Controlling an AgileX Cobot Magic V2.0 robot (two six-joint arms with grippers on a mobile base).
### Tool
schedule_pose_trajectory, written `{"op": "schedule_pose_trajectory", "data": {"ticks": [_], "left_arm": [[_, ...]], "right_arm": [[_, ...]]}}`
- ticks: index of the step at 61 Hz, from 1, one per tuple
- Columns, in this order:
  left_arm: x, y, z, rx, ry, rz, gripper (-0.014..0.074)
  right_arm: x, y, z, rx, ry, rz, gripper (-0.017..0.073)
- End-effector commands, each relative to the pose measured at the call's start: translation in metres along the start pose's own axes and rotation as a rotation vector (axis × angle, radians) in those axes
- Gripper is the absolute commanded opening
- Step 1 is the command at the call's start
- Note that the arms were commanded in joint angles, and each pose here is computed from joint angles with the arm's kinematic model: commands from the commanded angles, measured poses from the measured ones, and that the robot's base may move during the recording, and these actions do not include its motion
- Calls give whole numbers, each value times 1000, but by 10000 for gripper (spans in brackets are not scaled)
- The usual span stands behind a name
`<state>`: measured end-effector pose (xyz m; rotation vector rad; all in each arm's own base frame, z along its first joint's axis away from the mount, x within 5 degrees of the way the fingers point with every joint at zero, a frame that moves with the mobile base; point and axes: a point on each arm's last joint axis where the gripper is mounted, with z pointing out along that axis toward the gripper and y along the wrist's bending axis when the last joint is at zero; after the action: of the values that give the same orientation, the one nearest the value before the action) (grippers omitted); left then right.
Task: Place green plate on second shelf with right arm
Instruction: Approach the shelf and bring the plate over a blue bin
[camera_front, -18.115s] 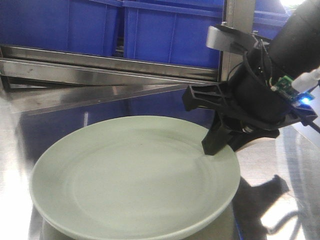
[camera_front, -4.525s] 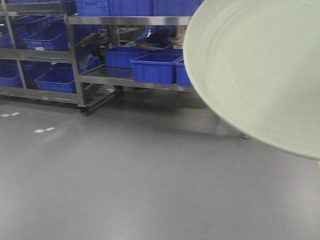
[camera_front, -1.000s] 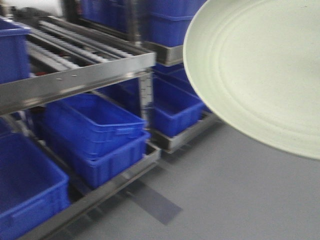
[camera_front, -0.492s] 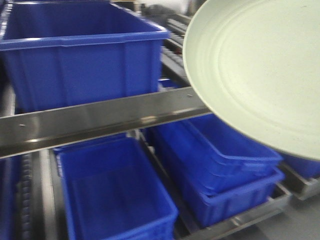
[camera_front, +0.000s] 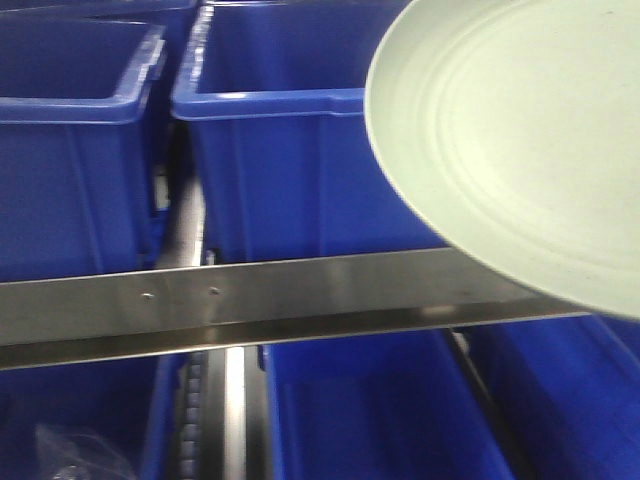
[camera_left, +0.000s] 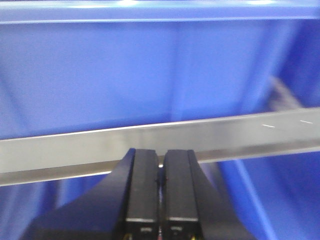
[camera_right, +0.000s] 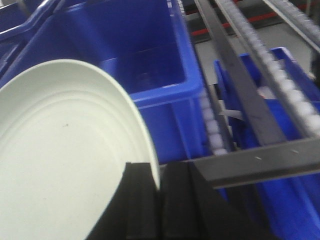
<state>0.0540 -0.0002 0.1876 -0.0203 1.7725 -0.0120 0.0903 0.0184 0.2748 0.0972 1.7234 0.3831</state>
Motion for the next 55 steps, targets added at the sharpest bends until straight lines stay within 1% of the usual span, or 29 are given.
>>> {"op": "schedule_pose_trajectory", "data": {"ticks": [1, 55], "left_arm": [[5, 0, 2, 1, -61, -1, 124], [5, 0, 2, 1, -61, -1, 124]], "right_arm": [[-21, 4, -3, -14, -141, 9, 48], [-21, 4, -3, -14, -141, 9, 48]]}}
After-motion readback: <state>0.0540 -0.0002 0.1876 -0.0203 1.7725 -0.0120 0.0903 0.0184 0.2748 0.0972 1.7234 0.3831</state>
